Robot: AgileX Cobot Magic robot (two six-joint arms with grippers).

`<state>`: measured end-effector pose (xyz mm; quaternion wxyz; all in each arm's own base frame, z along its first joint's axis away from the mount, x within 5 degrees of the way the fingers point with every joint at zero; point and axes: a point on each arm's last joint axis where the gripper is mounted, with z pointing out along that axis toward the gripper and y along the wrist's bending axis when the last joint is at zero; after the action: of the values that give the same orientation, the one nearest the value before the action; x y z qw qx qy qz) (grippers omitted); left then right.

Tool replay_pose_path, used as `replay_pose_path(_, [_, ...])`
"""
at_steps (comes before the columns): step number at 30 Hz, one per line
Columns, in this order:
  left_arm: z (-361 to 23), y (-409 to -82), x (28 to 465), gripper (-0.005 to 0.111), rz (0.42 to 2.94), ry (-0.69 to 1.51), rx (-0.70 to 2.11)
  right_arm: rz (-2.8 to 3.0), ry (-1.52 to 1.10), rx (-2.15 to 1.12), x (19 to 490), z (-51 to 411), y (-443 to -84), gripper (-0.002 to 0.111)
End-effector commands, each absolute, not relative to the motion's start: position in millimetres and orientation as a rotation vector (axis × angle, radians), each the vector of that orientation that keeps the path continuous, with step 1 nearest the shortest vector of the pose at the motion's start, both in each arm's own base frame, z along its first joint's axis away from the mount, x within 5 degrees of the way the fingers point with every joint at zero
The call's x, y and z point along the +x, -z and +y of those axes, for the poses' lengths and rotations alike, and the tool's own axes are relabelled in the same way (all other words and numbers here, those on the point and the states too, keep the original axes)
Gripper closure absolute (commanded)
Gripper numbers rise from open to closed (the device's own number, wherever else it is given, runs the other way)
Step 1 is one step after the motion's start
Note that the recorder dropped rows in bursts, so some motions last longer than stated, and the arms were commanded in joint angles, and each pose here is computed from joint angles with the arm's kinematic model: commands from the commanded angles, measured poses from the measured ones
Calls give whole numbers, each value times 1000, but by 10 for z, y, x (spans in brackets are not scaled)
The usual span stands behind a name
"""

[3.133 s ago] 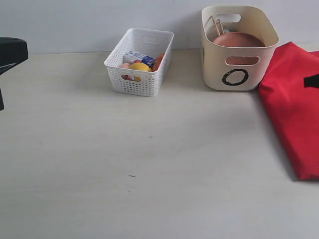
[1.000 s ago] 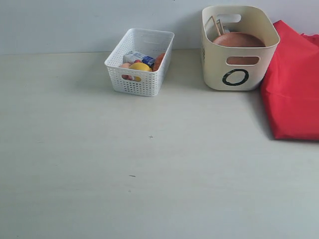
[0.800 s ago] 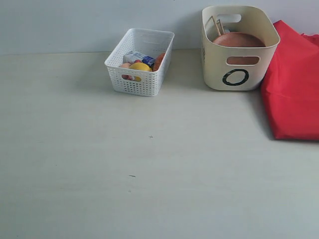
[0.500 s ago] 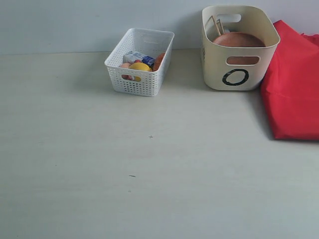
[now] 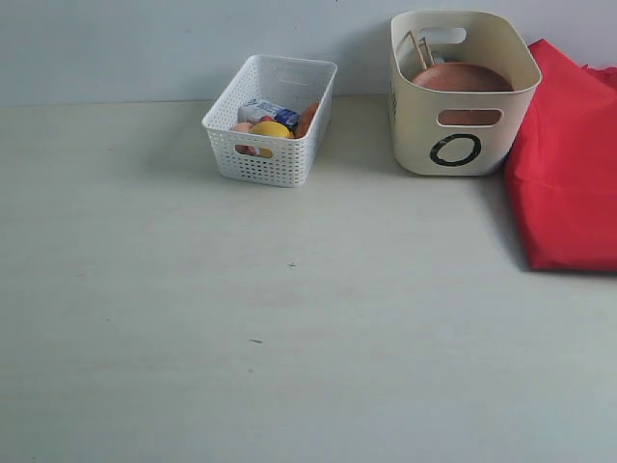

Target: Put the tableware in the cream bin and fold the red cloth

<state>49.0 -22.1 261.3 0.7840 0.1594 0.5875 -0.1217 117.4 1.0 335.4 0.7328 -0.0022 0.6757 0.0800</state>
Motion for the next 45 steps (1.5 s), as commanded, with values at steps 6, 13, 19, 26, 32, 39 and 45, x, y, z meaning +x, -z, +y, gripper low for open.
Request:
replay_pose_path(6, [-97, -2199, 545, 106, 1399, 78, 178, 1492, -174, -2, 1179, 6, -3340, 108])
replay_pose_path(13, [-94, -2081, 557, 106, 1528, 72, 190, 1492, -174, -2, 1179, 6, -3340, 108])
replay_pose_path(19, [-93, -2059, 557, 106, 1552, 70, 195, 1492, -174, -2, 1179, 6, -3340, 108])
replay_pose_path(26, [-93, -2059, 557, 106, 1552, 70, 195, 1492, -174, -2, 1179, 6, -3340, 108])
replay_pose_path(32, [-93, -2059, 557, 106, 1552, 70, 195, 1492, -174, -2, 1179, 6, -3340, 108])
replay_pose_path(39, [-93, -2059, 557, 106, 1552, 70, 195, 1462, -199, 14, 1107, 33, -3372, 108])
replay_pose_path(45, [-93, -2059, 557, 106, 1552, 70, 195, 1386, -292, -194, 892, 273, -3389, 108])
